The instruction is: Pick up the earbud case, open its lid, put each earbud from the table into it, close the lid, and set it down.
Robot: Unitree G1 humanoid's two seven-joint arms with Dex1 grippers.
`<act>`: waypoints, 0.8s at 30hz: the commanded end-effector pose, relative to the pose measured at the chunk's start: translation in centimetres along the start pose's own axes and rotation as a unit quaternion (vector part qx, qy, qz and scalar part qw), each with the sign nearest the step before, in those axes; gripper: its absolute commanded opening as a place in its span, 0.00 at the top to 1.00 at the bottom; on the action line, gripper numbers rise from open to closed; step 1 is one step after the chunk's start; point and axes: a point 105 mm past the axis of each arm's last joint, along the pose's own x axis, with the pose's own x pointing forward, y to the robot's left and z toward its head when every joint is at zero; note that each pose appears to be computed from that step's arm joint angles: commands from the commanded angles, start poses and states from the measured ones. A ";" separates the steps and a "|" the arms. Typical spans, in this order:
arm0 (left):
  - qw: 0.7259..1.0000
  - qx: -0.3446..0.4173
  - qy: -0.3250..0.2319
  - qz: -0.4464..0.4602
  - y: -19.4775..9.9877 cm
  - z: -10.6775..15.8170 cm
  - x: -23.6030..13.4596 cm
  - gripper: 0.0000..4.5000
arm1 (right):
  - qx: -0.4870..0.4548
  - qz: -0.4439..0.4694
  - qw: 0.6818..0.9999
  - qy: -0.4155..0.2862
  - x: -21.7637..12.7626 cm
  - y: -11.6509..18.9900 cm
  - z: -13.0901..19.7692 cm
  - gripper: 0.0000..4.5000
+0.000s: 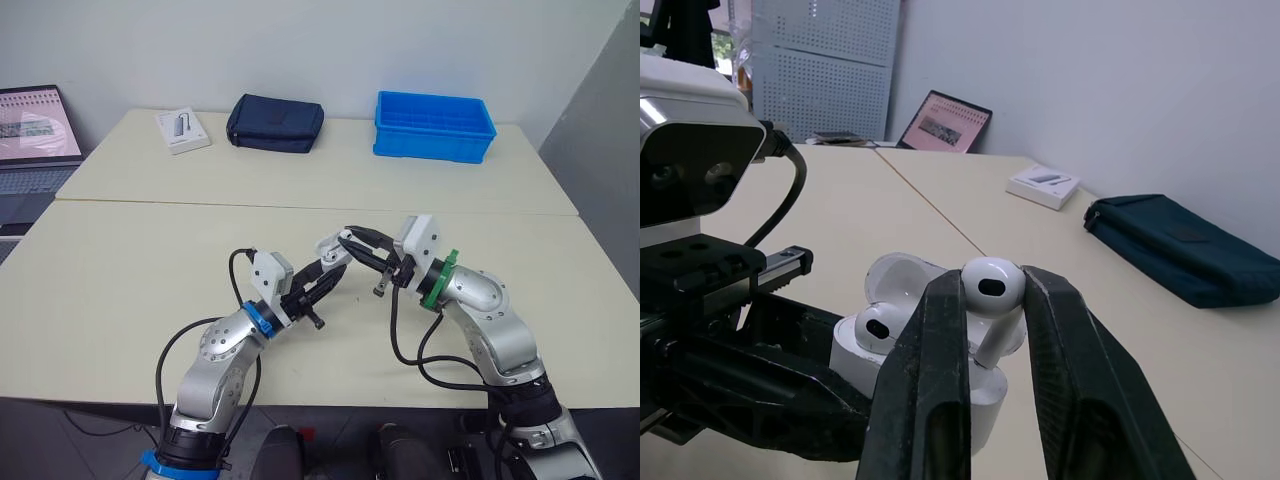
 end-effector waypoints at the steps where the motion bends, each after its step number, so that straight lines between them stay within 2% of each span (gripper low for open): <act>1: 1.000 0.014 -0.023 -0.013 -0.3 1.3 0.3 0.84 | -0.017 0.002 1.000 -0.013 0.0 0.2 0.6 0.91; 15: 0.999 0.015 -0.024 -0.015 -0.4 1.5 0.3 0.84 | -0.037 0.021 0.999 0.034 -0.1 0.8 -1.1 0.91; 19: 0.999 0.015 -0.023 -0.016 -0.5 1.5 0.3 0.84 | -0.016 0.035 0.999 0.038 -0.1 1.2 -1.0 0.91; 24: 1.000 0.015 -0.022 -0.017 -0.6 1.4 0.2 0.84 | -0.001 0.040 0.998 0.039 -0.3 1.2 -0.5 0.55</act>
